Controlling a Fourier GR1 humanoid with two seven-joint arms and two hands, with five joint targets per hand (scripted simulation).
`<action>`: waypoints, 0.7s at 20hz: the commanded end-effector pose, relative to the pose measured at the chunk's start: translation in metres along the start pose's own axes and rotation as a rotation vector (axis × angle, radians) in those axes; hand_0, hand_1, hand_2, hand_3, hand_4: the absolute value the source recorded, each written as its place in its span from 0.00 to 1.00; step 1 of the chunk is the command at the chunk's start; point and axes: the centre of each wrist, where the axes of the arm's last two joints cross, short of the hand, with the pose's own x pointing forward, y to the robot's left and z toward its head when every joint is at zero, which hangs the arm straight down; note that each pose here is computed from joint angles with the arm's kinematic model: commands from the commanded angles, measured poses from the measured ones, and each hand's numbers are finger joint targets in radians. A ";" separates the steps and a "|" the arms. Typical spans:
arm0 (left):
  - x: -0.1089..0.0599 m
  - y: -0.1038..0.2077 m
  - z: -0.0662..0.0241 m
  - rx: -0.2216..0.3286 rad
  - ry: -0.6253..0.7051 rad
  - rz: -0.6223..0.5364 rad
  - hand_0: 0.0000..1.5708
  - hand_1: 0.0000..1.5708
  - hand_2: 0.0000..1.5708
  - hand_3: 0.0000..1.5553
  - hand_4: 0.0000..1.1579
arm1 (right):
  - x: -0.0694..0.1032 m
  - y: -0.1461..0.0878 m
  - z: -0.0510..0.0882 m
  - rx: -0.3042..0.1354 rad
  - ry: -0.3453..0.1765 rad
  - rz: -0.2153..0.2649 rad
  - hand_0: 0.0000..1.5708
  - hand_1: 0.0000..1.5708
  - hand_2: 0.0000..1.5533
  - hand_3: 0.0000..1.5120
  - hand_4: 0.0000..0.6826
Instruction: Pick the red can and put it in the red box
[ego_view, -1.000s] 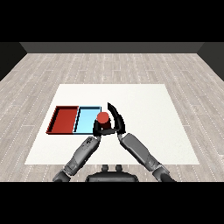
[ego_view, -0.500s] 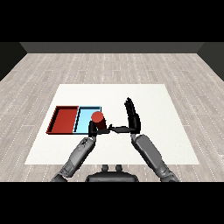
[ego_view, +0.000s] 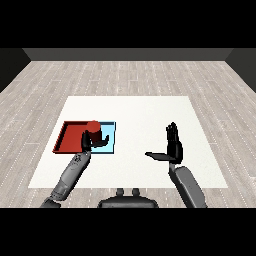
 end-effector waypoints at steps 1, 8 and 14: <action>-0.013 0.042 -0.0262 0.060 0.035 -0.117 1.00 1.00 0.99 0.94 0.97 | -0.015 -0.024 0.021 -0.051 0.025 0.034 0.00 0.00 0.00 0.00 0.00; -0.039 0.110 -0.0540 0.152 0.186 -0.233 1.00 1.00 1.00 0.96 0.96 | 0.003 -0.047 -0.004 -0.092 0.063 0.110 0.00 0.00 0.00 0.00 0.00; -0.066 0.087 -0.0741 0.143 0.299 -0.346 1.00 1.00 1.00 0.95 0.93 | -0.022 -0.072 -0.003 -0.115 0.110 0.176 0.00 0.00 0.00 0.00 0.00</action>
